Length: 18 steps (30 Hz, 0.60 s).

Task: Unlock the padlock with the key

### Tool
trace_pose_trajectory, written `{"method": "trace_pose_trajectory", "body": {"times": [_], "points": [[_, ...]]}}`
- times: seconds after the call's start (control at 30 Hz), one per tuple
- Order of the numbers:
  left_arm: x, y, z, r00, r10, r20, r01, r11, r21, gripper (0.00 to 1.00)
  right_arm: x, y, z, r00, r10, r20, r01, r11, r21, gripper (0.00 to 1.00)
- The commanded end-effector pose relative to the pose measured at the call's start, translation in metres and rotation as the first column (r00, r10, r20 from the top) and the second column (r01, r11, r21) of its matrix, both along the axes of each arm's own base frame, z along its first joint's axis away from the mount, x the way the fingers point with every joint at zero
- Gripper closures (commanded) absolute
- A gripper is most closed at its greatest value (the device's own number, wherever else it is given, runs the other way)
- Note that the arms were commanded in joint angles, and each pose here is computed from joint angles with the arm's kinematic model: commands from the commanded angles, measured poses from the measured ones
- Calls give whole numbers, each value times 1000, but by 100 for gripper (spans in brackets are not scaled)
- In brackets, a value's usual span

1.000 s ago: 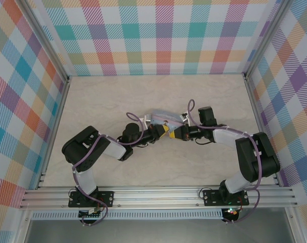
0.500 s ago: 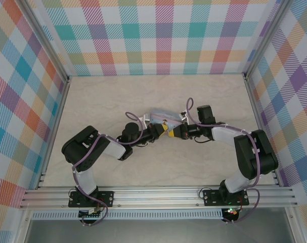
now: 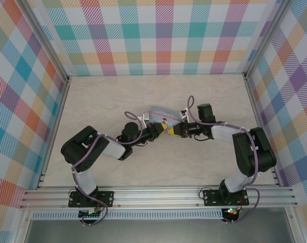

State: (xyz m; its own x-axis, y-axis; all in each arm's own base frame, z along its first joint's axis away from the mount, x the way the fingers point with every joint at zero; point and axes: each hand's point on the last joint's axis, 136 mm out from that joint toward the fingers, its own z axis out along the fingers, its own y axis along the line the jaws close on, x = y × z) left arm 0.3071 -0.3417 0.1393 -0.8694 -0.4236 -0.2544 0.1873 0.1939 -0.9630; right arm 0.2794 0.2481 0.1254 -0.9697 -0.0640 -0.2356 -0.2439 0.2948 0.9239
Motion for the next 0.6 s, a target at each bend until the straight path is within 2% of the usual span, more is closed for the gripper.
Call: {"method": "trace_pose_trajectory", "body": {"times": [0.0,0.23,0.47,0.57], "points": [[-32,-14,33,983,-152,105,158,986,-50,100,31,-8,18,988,-77,131,76,997,13,98],[-31,-17,41,983,-143,112,152,986,-75,100,35,-8,21,985,-120,121,115,992,49,99],[-28,-25,52,988,-114,105,127,984,-126,100,31,-2,9,984,-128,123,125,992,35,99],[-27,-27,53,991,-98,95,110,984,-137,100,34,0,9,982,-142,121,134,988,75,99]]}}
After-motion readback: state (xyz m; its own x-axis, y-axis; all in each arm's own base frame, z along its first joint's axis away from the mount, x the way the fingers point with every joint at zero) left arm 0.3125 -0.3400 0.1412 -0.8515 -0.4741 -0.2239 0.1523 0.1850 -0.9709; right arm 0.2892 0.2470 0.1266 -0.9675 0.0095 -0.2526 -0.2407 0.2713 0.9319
